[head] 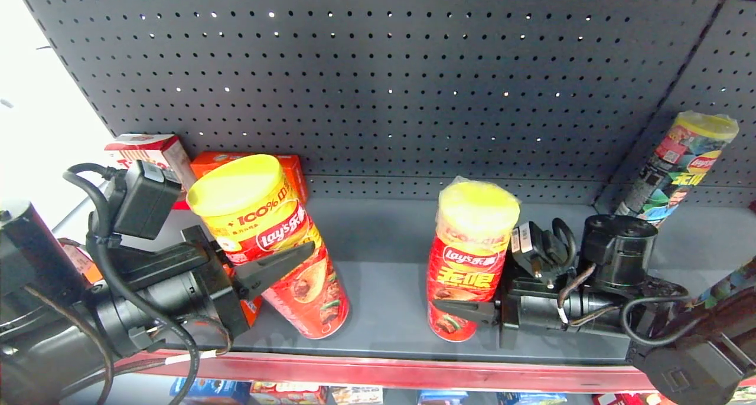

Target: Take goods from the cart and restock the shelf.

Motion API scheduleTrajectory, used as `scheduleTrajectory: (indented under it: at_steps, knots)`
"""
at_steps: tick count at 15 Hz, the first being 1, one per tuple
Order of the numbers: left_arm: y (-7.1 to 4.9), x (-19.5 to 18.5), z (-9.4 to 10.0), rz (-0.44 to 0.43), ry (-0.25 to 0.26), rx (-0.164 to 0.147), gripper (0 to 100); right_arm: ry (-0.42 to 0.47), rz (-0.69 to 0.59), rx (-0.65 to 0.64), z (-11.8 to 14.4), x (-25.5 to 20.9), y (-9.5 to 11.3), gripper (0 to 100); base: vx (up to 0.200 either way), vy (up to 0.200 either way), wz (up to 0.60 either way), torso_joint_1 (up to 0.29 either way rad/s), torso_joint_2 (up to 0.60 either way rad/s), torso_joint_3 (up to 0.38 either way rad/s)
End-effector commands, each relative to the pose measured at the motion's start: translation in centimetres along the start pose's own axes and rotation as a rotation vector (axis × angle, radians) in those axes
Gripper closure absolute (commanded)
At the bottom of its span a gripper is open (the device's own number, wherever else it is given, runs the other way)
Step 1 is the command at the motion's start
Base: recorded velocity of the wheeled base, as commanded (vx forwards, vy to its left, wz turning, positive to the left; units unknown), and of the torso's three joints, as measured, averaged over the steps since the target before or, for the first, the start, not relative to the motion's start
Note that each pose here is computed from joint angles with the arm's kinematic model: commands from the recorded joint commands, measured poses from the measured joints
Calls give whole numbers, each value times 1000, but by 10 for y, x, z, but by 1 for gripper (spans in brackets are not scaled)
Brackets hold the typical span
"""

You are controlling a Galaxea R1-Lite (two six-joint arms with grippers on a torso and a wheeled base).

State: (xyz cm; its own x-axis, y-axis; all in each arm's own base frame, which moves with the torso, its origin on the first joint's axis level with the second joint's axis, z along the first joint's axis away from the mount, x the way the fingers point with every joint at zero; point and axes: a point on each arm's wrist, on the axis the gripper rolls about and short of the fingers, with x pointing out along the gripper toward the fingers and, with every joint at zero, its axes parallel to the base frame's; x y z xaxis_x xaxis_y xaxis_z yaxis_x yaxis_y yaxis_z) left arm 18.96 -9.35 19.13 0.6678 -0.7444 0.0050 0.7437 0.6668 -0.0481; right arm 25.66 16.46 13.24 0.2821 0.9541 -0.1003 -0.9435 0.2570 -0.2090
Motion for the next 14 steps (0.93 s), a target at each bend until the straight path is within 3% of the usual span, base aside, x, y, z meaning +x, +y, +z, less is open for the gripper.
scheduleTrajectory:
  at_steps: [1, 3, 4, 9, 14]
  knots:
    - [0, 0, 0, 1, 1, -1, 100, 13, 2, 13, -9, 4, -2, 100, 0, 0, 0, 0, 0, 0]
    - [0, 0, -1, 1, 2, -1, 100, 15, 2, 15, -11, 5, -3, 100, 0, 0, 0, 0, 0, 0]
    - [0, -1, -1, 2, 2, -1, 100, 14, 1, 14, -11, 5, -3, 0, 0, 0, 0, 0, 0, 0]
    - [0, -1, -1, -1, 1, -1, 100, -9, -28, -12, -2, -1, -2, 0, 0, 0, 0, 0, 0, 0]
    - [-1, -1, -1, -4, -2, 2, 100, -67, -97, -59, 38, -32, 12, 0, 0, 0, 0, 0, 0, 0]
